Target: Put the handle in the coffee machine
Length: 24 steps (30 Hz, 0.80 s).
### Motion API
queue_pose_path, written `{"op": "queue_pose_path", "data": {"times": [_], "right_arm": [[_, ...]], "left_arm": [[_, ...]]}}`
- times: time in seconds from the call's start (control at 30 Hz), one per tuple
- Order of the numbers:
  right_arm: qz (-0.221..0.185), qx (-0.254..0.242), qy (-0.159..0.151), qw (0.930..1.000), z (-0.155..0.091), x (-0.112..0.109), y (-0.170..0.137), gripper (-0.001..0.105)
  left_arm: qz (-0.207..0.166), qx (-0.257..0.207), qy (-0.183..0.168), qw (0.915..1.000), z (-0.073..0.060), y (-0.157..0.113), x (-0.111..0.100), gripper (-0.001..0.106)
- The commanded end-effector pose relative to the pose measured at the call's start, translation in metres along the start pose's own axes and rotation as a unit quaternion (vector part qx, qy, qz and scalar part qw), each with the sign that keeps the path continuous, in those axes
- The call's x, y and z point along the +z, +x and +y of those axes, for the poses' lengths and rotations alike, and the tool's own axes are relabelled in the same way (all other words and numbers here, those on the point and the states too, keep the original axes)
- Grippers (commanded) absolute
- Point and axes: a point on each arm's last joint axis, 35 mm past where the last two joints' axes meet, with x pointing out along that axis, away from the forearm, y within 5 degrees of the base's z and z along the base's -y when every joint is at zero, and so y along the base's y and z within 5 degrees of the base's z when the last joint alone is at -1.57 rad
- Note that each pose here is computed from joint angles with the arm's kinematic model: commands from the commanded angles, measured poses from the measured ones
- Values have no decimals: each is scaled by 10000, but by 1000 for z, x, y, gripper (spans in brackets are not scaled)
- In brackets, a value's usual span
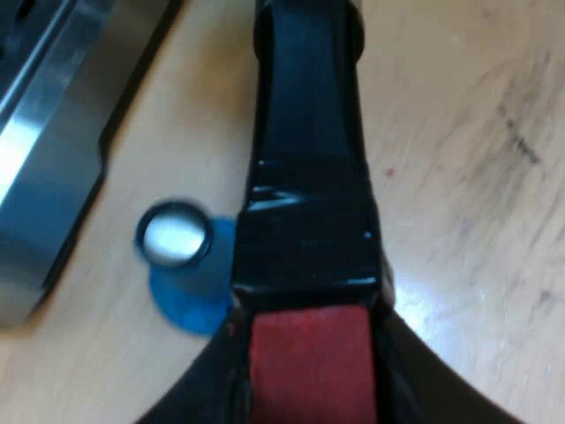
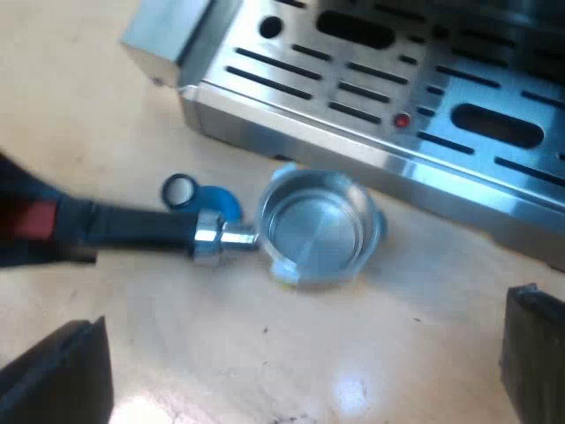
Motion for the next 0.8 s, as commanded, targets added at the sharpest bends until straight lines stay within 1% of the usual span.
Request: {"op": "queue_pose_path", "data": {"times": [0.03, 0.1, 0.13, 0.2, 0.23, 0.27, 0.3, 0.33, 0.4, 0.5, 0.63, 0.67, 0.8], "right_arm": [[-236, -243, 11, 9994, 9, -1, -7, 90], [-349, -368, -19, 9987, 15, -3, -10, 90], [-490, -517, -101, 9974, 23, -5, -13, 90], [-675, -679, -93, 9954, 29, -7, -17, 90], [-868, -805, -86, 9929, 35, -7, -21, 90], [-974, -843, -94, 9916, 38, -7, -23, 90], [-998, -851, -101, 9913, 39, -8, -24, 90], [-1133, -864, -110, 9897, 44, -8, -27, 90], [-1343, -908, -112, 9867, 50, -8, -31, 90], [-1627, -999, -25, 9816, 58, -12, -28, 90], [-1750, -969, 91, 9797, 61, -18, -18, 90], [-1851, -913, 192, 9783, 64, -24, -8, 90], [-2077, -815, 416, 9739, 68, -33, 5, 90]], "left_arm": [[-308, 158, 104, 9993, 5, -12, 10, 0], [-413, 364, 16, 9985, 11, -20, 14, 0], [-475, 462, -35, 9978, 14, -24, 16, 0], [-598, 531, -147, 9967, 18, -32, 18, 0], [-692, 485, -203, 9962, 20, -36, 20, 0], [-777, 408, -260, 9958, 20, -39, 21, 0], [-823, 365, -287, 9955, 21, -40, 21, 0], [-893, 327, -306, 9950, 21, -43, 22, 0], [-893, 347, -229, 9951, 22, -43, 21, 0], [-855, 324, -188, 9956, 23, -41, 21, 0], [-843, 370, -153, 9956, 27, -39, 22, 0], [-849, 376, -147, 9956, 28, -38, 22, 0], [-836, 364, -162, 9957, 34, -33, 23, 0]]}}
